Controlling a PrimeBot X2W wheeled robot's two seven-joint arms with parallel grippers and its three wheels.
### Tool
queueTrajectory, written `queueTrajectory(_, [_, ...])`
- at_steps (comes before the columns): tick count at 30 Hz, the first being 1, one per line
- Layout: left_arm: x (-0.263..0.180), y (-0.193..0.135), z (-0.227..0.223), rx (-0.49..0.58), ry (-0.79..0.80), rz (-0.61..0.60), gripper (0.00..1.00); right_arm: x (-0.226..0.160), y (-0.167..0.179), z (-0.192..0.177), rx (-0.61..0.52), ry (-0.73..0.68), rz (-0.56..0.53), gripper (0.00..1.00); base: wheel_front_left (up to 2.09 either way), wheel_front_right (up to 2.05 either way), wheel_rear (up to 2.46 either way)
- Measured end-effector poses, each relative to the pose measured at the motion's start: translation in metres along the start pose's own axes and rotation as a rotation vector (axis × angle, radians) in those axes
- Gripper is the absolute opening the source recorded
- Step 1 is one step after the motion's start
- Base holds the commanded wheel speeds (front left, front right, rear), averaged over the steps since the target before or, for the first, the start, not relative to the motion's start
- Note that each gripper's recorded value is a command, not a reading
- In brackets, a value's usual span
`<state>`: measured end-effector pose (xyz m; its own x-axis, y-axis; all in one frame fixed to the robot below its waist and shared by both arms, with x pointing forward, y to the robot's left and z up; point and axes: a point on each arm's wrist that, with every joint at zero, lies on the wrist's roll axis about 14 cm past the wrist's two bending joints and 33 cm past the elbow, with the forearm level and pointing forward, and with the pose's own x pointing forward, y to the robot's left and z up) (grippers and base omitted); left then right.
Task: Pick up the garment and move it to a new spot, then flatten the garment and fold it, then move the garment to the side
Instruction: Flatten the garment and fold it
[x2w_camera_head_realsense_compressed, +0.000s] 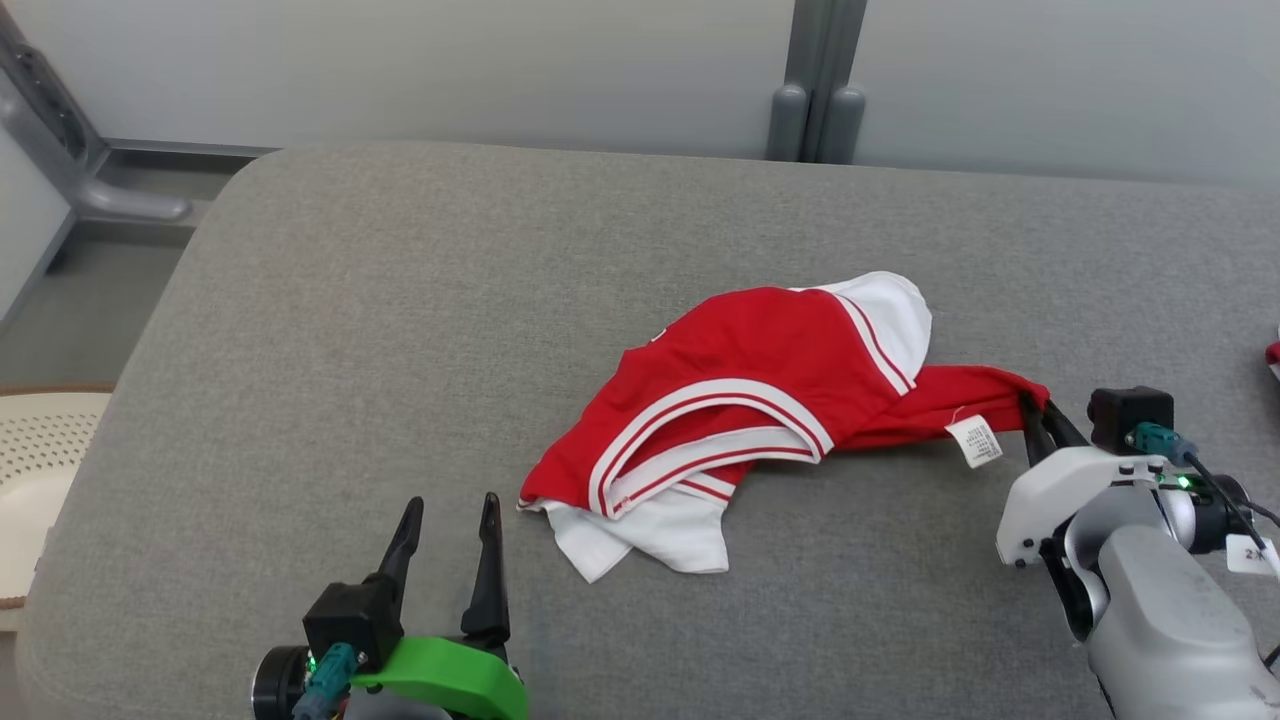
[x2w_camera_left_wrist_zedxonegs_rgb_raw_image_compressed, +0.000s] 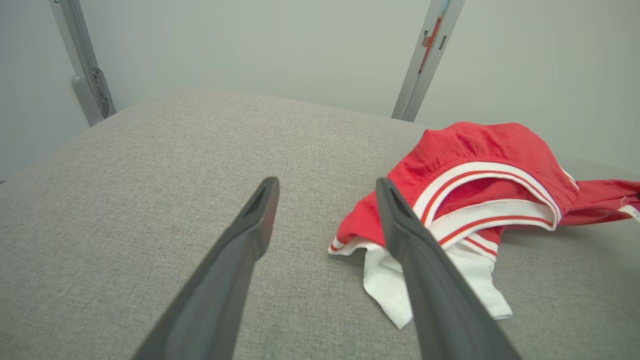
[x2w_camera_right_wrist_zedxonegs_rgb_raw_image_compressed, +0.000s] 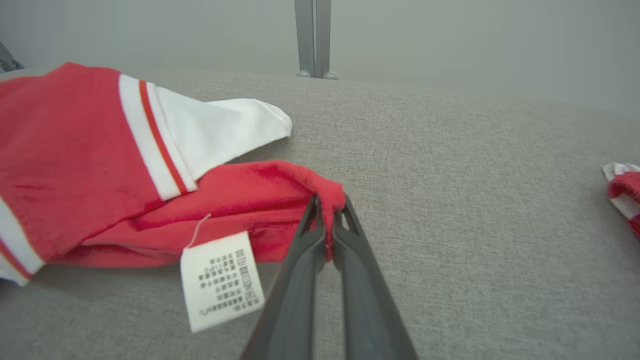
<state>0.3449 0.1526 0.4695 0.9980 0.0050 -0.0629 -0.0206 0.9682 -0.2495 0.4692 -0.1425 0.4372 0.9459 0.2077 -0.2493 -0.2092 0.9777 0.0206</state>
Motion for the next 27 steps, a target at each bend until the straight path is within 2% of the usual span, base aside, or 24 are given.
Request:
queueTrajectory(3, [0.003,-0.009,-0.002,-0.001,0.007,-0.027,1.0,-0.018,-0.015,-0.007,0.014,-0.024,-0.047,0.02,0.0,0.0,0.0])
queueTrajectory(5, [0.004,-0.014,-0.004,-0.002,0.014,-0.042,1.0,-0.031,-0.021,-0.018,0.036,-0.015,-0.078,0.54,0.0,0.0,0.0])
queueTrajectory(6, [0.005,-0.015,-0.005,-0.003,0.017,-0.047,1.0,-0.037,-0.021,-0.024,0.044,-0.01,-0.086,1.0,0.0,0.0,0.0])
queueTrajectory(14, [0.009,-0.027,-0.012,-0.005,0.039,-0.081,1.0,-0.064,-0.022,-0.039,0.083,-0.022,-0.143,1.0,0.0,0.0,0.0])
queueTrajectory(27, [0.005,-0.046,0.003,-0.009,-0.011,-0.139,1.0,-0.089,-0.022,0.021,0.048,-0.239,-0.152,1.0,0.0,0.0,0.0])
